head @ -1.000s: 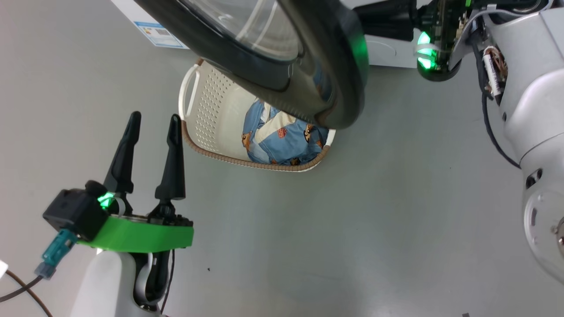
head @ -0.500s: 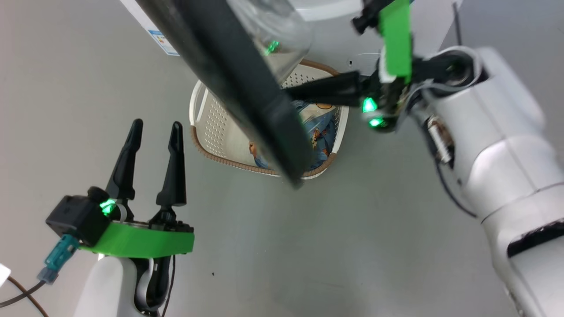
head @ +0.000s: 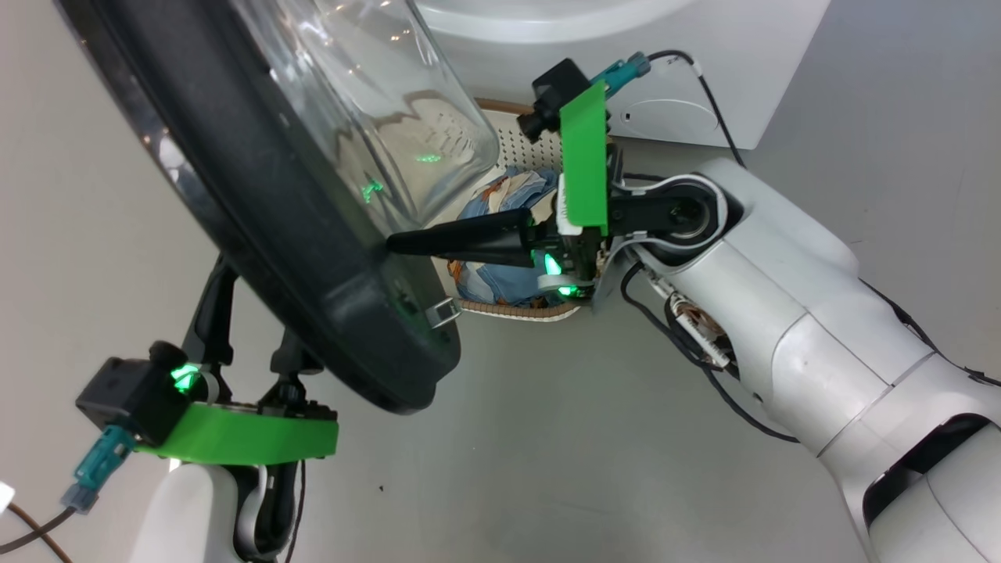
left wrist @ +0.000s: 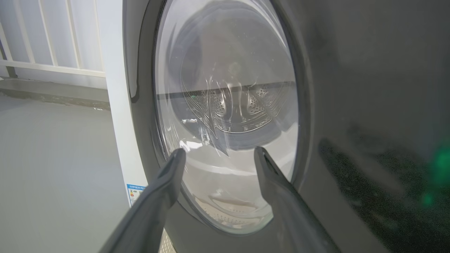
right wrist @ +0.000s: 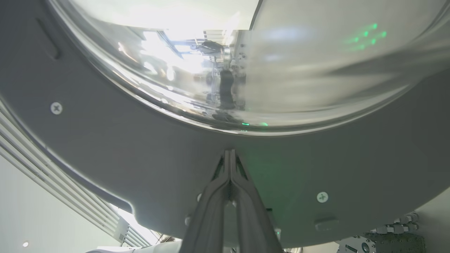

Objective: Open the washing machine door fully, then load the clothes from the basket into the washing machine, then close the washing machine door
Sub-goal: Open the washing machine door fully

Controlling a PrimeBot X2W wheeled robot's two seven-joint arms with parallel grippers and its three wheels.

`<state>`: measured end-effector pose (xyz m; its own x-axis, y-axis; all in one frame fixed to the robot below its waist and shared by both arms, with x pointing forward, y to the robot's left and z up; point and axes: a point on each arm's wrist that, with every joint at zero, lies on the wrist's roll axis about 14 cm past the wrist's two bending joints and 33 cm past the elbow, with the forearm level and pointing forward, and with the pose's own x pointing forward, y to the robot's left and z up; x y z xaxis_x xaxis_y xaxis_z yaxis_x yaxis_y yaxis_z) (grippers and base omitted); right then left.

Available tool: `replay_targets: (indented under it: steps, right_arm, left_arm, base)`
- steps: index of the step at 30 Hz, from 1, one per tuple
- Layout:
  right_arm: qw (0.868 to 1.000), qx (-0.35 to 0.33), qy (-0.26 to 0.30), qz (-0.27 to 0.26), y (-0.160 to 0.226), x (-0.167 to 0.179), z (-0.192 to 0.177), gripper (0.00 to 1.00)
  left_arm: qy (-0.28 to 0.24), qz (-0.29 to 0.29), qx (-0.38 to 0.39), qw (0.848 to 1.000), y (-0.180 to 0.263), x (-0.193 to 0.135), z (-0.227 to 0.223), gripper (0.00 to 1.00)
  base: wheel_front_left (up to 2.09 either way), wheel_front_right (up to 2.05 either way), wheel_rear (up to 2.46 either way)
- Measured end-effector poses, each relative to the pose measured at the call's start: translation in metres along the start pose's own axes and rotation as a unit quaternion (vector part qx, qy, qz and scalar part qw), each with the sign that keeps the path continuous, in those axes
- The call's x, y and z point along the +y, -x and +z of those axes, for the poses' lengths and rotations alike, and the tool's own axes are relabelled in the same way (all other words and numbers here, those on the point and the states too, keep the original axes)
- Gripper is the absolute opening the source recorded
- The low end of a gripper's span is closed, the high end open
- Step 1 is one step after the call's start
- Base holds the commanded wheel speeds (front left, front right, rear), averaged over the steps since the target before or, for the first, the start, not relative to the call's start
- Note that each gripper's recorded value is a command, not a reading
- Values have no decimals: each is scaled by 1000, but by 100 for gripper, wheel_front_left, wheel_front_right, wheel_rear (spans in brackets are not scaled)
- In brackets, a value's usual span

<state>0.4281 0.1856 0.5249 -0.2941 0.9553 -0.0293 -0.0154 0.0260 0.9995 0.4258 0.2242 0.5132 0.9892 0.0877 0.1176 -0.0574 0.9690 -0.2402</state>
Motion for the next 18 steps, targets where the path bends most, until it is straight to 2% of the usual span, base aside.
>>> replay_targets:
  steps: [8, 18]
  right_arm:
    - [1000, -10, -5, 5, -8, 9, 0, 0]
    - [999, -41, 3, 19, 5, 29, -3, 0]
  left_arm:
    - [0, 8, -3, 1000, 1, 5, 2, 100]
    - [-4, 17, -6, 1000, 5, 11, 5, 100]
  base:
    - [0, 0, 0]
    - [0, 0, 0]
